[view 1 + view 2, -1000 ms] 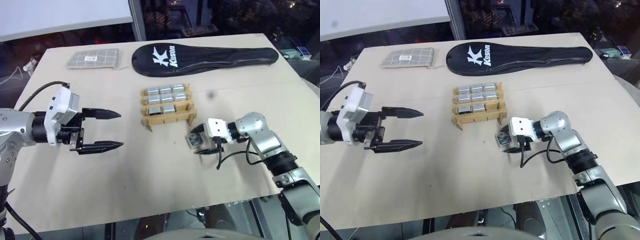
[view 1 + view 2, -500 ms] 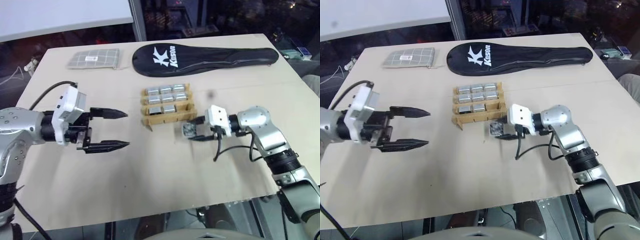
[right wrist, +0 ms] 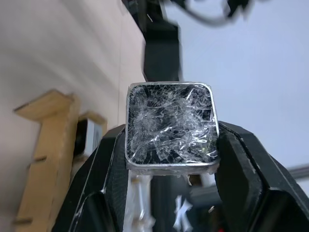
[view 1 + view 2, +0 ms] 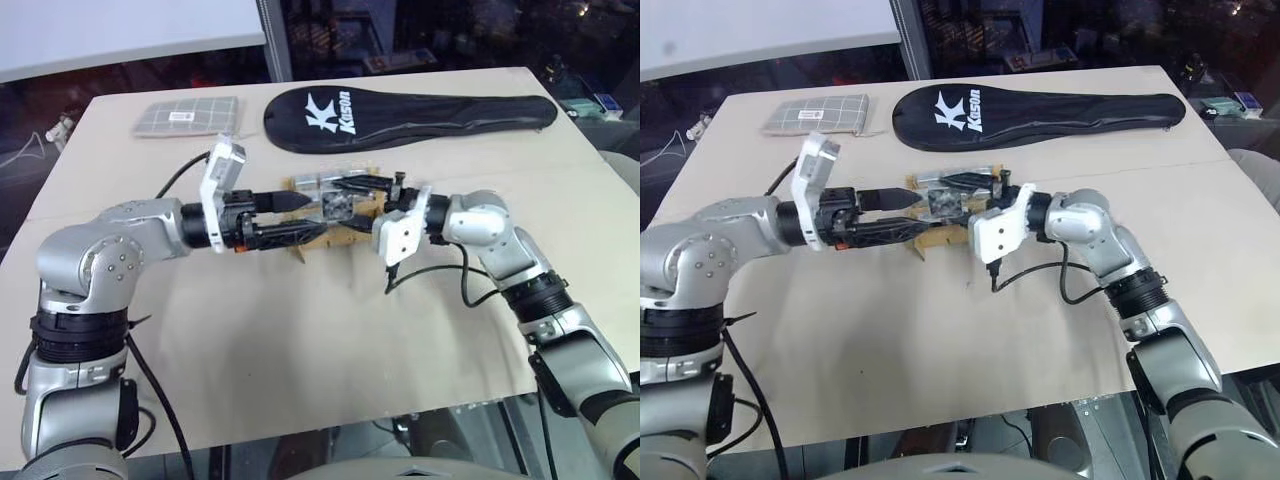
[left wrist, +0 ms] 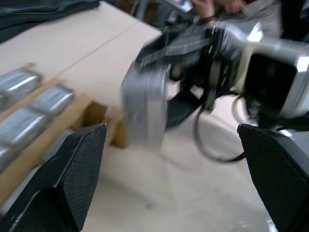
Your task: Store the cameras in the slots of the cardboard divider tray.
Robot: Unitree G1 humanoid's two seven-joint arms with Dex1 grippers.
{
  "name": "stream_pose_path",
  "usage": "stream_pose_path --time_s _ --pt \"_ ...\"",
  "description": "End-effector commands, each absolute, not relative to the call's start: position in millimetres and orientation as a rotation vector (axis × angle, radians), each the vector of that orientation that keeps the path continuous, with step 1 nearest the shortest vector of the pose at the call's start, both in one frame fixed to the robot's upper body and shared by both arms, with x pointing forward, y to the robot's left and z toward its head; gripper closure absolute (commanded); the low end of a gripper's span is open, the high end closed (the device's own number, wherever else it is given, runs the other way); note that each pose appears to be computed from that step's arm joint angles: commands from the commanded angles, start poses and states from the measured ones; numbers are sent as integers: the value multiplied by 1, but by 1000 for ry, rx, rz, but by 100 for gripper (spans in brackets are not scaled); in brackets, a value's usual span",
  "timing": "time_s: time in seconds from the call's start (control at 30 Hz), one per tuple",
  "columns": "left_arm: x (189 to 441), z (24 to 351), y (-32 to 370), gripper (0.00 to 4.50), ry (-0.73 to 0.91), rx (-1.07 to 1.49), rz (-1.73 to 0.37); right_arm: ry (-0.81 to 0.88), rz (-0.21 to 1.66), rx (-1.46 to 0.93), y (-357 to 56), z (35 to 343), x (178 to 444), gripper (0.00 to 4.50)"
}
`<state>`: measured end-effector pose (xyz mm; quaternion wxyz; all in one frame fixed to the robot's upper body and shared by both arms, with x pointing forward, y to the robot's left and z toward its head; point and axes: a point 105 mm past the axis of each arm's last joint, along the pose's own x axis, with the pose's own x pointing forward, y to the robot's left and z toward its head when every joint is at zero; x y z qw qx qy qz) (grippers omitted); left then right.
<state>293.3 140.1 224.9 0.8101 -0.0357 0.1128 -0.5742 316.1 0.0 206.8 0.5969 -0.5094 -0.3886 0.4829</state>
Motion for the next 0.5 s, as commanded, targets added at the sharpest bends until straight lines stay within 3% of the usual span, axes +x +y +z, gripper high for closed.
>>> stream_pose_path --time_s 0.03,0.3,0.4,0.5 --pt "294 234 140 0 216 -99 -1237 -1006 1085 -1208 3 221 310 257" --pt "294 235 138 0 214 -121 -1255 -1003 1115 -1209 6 215 307 257" --pt "293 232 136 76 226 -123 -1263 -1000 1126 -1207 8 214 306 257" --pt "290 226 135 214 240 -103 -1271 -1002 1132 -1208 10 215 306 257"
